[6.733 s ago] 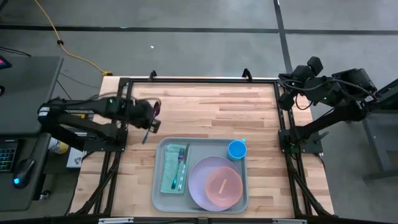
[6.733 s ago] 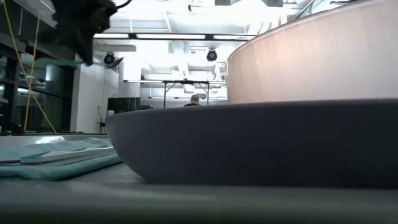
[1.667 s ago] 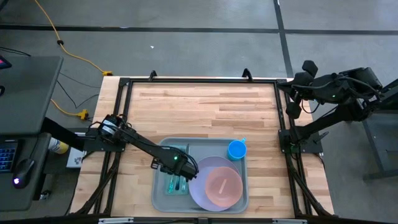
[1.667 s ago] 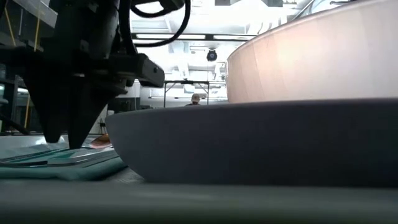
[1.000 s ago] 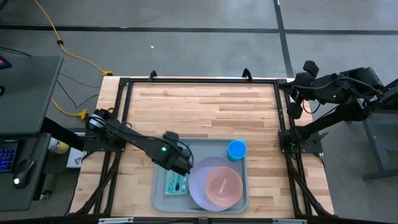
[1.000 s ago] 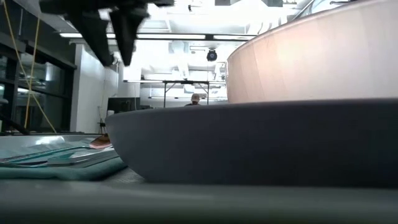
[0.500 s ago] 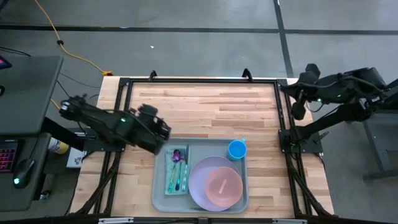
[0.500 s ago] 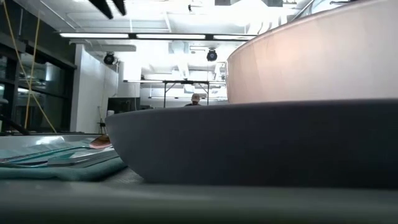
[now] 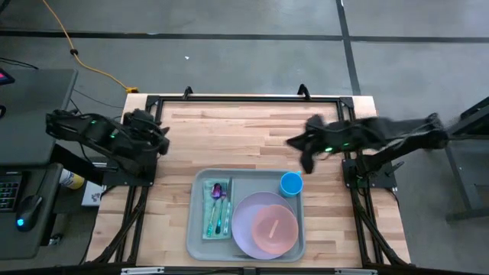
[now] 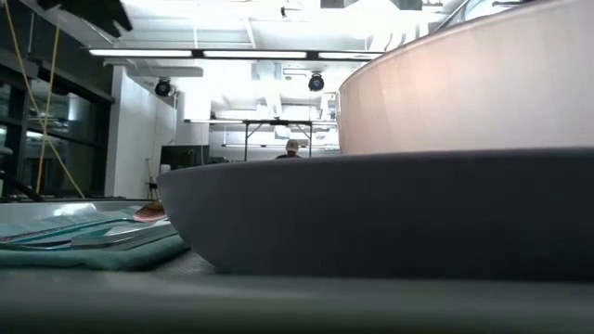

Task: Set up tray
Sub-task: Return to Home Position

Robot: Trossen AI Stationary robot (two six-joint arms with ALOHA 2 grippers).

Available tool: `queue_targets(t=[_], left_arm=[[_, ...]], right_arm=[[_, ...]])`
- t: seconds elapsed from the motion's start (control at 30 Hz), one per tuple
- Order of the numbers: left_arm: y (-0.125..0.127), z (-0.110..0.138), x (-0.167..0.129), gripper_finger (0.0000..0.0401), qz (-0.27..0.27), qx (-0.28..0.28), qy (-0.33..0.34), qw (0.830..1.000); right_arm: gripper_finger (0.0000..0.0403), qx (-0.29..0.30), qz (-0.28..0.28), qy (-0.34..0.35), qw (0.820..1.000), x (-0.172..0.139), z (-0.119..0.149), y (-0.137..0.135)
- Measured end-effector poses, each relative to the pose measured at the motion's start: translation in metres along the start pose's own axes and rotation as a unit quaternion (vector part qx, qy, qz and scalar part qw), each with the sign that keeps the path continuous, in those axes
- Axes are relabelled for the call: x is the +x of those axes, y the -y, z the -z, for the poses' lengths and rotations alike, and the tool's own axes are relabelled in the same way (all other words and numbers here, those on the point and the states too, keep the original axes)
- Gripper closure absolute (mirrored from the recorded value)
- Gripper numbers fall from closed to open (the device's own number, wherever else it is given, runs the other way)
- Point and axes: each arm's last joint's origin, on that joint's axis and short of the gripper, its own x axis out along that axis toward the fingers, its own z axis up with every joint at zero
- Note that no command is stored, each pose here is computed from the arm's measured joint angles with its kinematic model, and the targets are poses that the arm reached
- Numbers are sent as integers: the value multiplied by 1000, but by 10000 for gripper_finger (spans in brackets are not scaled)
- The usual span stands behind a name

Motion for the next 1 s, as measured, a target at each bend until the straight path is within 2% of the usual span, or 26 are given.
queue_targets(t=[0.1,0.23,0.37,0.53,0.73,1.0], left_arm=[[-19,6,-1,201,18,15,7,1000],[-41,10,-4,201,49,17,24,998],[-56,11,-8,201,81,28,41,995],[-64,10,-12,201,105,58,53,991],[-62,10,-12,201,114,76,50,989],[-62,10,-12,201,116,80,50,989]], right_arm=[[403,16,-50,39,998,39,-4,-21],[403,18,-68,-8,997,94,0,-46],[403,6,-53,-60,997,140,4,-73],[403,-22,-30,-112,993,181,-1,-103],[403,-67,-2,-196,978,219,-7,-116],[403,-80,16,-277,957,262,10,-116]])
